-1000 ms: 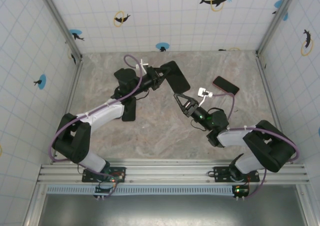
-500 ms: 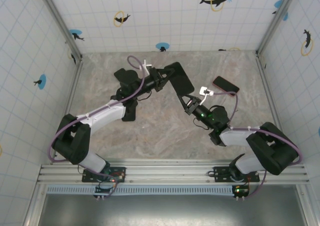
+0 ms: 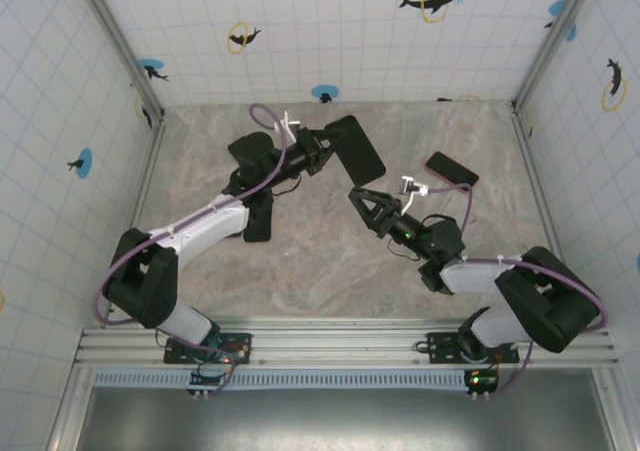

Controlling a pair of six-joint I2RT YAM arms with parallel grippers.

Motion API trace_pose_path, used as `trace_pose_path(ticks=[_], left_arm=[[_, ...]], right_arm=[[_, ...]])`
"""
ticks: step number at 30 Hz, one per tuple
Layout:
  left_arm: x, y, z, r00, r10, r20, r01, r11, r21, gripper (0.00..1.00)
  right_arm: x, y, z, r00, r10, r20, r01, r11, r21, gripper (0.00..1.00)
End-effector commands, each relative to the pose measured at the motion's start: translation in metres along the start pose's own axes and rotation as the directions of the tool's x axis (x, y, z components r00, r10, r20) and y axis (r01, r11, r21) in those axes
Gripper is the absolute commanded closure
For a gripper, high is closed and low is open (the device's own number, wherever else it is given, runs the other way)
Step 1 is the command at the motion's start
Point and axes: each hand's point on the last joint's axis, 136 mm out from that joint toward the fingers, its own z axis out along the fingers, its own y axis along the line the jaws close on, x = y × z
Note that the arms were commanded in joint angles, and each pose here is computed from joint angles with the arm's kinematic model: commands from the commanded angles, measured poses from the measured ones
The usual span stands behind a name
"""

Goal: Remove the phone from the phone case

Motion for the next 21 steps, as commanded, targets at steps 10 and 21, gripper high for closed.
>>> trace_pose_path(ticks=[10,21], left_arm=[[-0.007,-0.028,-0.001,0.999,0.047,0.022,-0.049,0.996,0.074,0.95],[-0.004,-0.032,0.001,0.999,0.041,-0.001,-0.041,0.995,0.091,0.95]], right_arm=[[-0.022,0.011,0.004,0.995,0.055,0.086,-0.052,0.998,-0.032,0.65],[-0.022,-0.001,0.006,0.994,0.080,0.077,-0.080,0.997,-0.010,0.74]])
